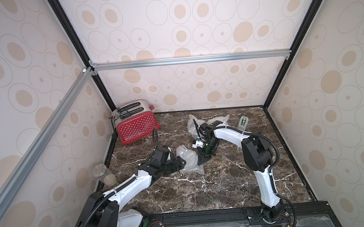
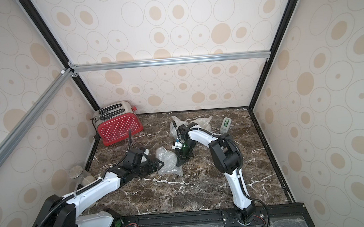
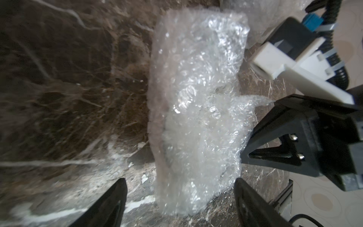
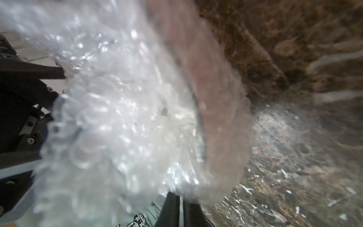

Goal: Wrap bowls in bubble wrap
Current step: Stick the tape on the bubble wrap.

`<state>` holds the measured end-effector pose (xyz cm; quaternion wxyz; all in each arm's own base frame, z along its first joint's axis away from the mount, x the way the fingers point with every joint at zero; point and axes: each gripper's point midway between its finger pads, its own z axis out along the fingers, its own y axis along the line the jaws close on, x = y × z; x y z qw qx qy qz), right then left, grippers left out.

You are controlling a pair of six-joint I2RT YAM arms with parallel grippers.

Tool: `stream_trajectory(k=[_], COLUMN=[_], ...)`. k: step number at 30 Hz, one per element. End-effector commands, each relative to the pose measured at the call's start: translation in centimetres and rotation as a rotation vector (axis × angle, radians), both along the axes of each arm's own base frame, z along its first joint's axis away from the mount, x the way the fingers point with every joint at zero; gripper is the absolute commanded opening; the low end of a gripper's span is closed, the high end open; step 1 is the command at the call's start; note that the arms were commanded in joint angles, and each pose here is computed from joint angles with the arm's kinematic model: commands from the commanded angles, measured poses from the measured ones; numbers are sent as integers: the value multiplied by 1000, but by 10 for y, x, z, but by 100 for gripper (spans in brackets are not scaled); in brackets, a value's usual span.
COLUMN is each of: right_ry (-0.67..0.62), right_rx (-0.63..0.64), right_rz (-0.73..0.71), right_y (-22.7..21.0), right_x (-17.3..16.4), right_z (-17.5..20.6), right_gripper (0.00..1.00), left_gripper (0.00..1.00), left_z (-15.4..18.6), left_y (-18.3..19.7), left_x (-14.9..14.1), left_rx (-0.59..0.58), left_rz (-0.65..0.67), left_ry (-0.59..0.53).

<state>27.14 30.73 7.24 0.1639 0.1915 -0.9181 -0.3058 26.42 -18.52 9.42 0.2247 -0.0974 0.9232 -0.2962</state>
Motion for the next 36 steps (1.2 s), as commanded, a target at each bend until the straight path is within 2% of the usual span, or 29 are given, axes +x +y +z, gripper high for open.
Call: stream_trajectory(k=[1,4,7,16,19,22,28,33,36], right_ry=[7,1,6,9,10,13,12,18,16], right_rx=[-5,-6,-6,-9,-12,-11,-8,-11,-9], right_rz=[14,14,17,11,11,14,14,15,17], right_y=[2,2,2,2,2,3,3,3,3], right_x=[-2,-1,-2,-1,-1,-1,0,-1,-1], right_z=[0,2,0,0,-2,-3,-2,-4,-3], right_gripper=[10,10,10,10,10,10,10,10,10], left_gripper=[85,85,80,32,29,30,32,20,19], left_z=[29,54,65,81,77,71,64,70,67], left_y=[35,37,22,-47,-70,-86,-93,-105,-107], left_x=[3,4,6,34,36,38,43,43,41], left_rx=[124,84,42,-166,-216,-234,-230,-271,-275], left_rz=[106,120,68,-78,-121,-160,-166,-188,-189], left_ry=[-103,-182,-191,-190,-173,-152,-140,-138,-128])
